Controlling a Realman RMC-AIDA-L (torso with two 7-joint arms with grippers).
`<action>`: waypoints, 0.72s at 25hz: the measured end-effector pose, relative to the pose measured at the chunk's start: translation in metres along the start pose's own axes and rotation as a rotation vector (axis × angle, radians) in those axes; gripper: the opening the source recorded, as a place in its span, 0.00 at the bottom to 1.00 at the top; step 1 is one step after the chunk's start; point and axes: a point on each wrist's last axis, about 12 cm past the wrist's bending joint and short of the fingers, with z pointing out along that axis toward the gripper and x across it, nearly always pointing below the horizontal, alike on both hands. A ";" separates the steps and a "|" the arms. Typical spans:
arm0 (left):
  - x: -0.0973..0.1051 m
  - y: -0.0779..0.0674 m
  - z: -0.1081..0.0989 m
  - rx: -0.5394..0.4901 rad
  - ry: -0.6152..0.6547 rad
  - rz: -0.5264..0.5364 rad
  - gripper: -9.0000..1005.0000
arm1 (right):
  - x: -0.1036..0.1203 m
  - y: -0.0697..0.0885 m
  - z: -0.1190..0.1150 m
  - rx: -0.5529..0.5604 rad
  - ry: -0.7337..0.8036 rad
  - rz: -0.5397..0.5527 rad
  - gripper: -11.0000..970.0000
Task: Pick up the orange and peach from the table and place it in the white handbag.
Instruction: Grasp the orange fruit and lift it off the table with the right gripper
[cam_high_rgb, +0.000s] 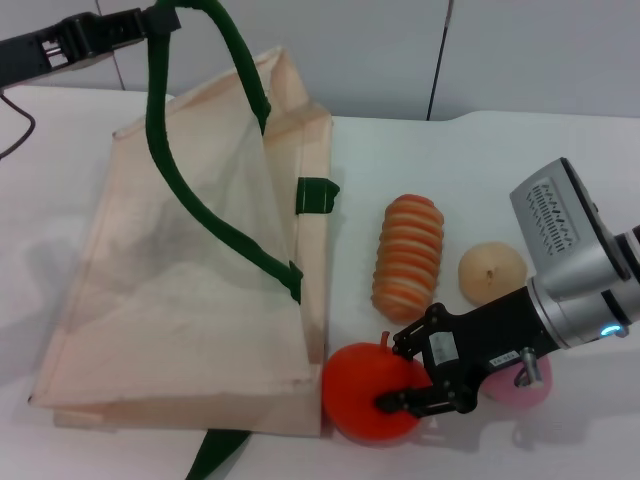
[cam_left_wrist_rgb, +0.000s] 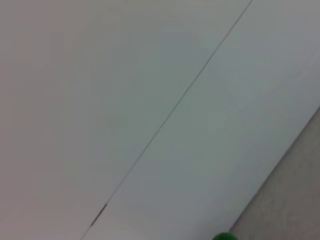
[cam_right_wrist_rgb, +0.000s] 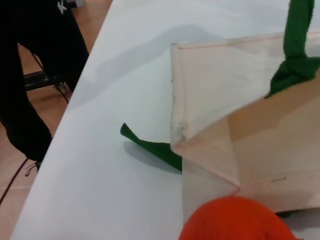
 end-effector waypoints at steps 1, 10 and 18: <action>0.000 0.000 0.000 0.004 0.002 0.000 0.15 | 0.000 0.000 0.000 -0.004 -0.002 -0.002 0.46; 0.001 -0.005 0.001 0.041 0.018 0.003 0.15 | -0.002 0.002 -0.022 -0.020 -0.048 -0.029 0.38; 0.003 -0.003 0.004 0.032 0.018 -0.002 0.15 | -0.002 0.003 -0.040 0.002 -0.094 -0.044 0.34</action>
